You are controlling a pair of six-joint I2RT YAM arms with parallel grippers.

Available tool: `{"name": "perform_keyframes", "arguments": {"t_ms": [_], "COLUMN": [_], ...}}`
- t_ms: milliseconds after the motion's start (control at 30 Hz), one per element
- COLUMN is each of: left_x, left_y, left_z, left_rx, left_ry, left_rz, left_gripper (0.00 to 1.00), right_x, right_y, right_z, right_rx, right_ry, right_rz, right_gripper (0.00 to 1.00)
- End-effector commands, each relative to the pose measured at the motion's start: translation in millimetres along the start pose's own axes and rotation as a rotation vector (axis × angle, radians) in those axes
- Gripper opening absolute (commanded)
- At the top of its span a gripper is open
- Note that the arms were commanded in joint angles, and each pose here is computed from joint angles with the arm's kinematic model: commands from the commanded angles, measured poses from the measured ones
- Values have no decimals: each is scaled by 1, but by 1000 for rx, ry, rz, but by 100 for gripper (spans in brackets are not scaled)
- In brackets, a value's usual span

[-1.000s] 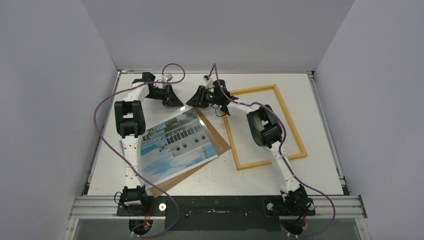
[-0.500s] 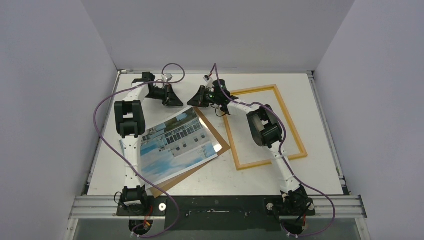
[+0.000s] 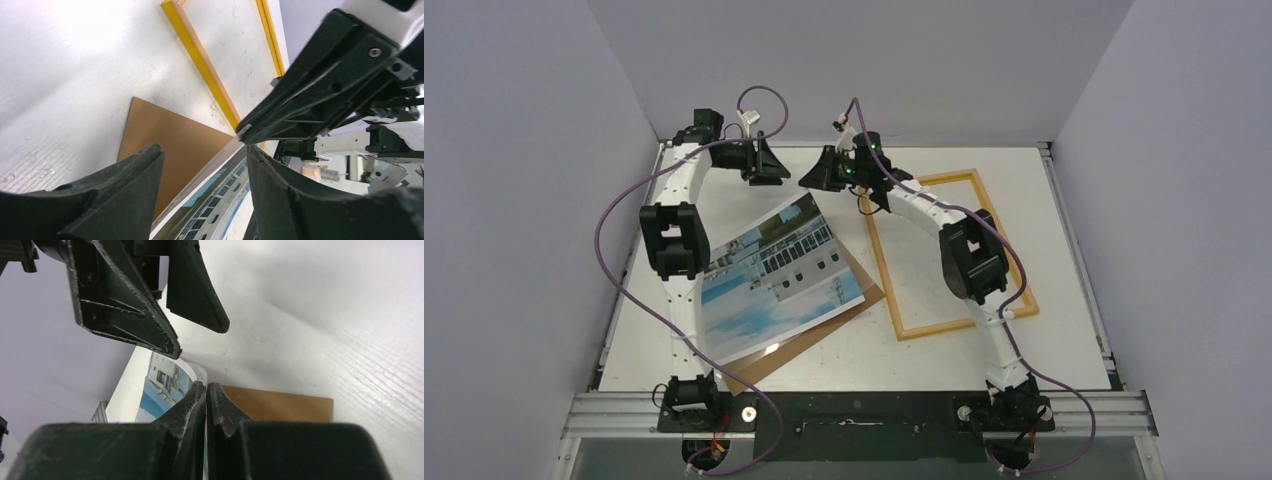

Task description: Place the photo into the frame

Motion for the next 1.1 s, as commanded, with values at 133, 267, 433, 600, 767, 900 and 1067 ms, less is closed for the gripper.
{"name": "perform_keyframes", "arguments": {"t_ms": [133, 267, 433, 600, 767, 900, 1067], "left_x": [-42, -53, -66, -74, -76, -70, -44], "left_y": [-89, -110, -132, -148, -154, -159, -157], "left_z": [14, 8, 4, 4, 2, -8, -24], "left_rx": [217, 270, 323, 358, 363, 369, 460], "left_ry": [-105, -110, -133, -162, -167, -134, -94], "left_rz": [5, 1, 6, 3, -8, -56, -30], "left_gripper": [65, 66, 66, 67, 67, 68, 71], "right_x": [-59, -74, -88, -100, -110, -117, -120], "right_y": [81, 99, 121, 129, 136, 154, 164], "right_z": [86, 94, 101, 120, 140, 150, 144], "right_rx": [-288, -375, -464, -481, -494, -502, -480], "right_ry": [-122, -123, -116, -179, -247, -279, -269], "right_rz": [14, -27, -56, -99, -137, -91, -30], "right_gripper": [0, 0, 0, 0, 0, 0, 0]}}
Point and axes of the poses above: each gripper's point midway between its finger pads, its own x axis out along the fingers, its own y axis along the line the jaws close on, z = x × y, the point moved 1 cm from there along -x, back along the fingers, and after that the axes turned 9 degrees about -x, right-handed, at the moved point
